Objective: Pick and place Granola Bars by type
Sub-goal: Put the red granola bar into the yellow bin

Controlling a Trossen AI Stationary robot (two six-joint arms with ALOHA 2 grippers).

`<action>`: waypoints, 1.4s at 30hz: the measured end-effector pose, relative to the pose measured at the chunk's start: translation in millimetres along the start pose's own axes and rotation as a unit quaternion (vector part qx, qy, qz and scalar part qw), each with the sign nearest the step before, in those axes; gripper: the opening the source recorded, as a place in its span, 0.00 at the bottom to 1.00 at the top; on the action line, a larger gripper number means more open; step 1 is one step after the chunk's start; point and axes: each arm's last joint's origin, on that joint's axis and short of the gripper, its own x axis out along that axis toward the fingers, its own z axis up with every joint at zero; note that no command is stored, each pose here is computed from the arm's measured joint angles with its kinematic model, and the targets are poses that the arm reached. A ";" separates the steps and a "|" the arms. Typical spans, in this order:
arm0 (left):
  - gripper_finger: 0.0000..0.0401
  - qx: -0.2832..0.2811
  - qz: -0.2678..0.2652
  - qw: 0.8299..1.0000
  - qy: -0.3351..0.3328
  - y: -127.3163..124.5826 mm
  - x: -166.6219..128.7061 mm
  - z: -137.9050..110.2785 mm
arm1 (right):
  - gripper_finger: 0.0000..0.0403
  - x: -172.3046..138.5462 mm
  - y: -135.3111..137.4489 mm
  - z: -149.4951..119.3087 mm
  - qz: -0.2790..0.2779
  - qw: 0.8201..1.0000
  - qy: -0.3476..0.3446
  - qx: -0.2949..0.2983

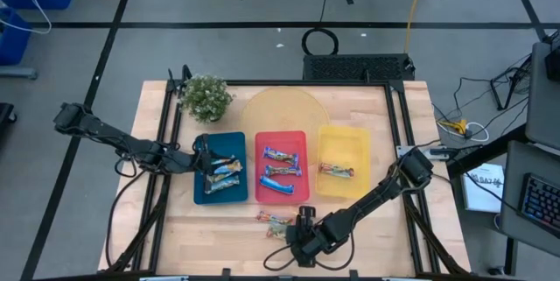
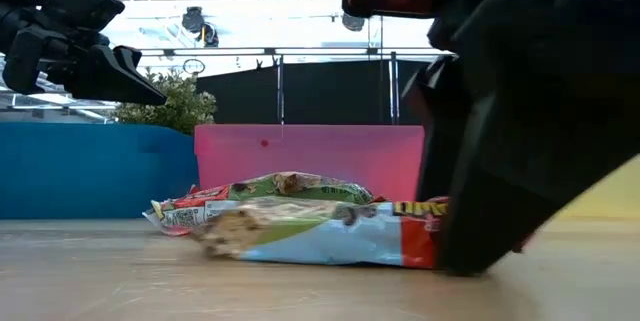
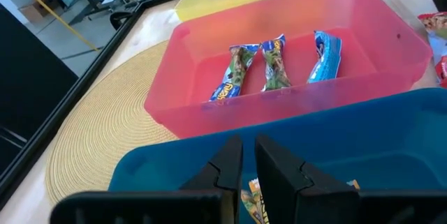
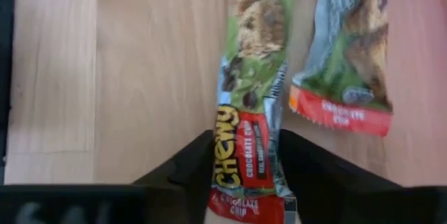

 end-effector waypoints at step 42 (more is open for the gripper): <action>0.12 -0.001 0.000 1.000 0.001 0.0 0.0 -0.1 | 0.12 -203.0 -146.7 -55.0 -0.299 0.952 0.049 0.041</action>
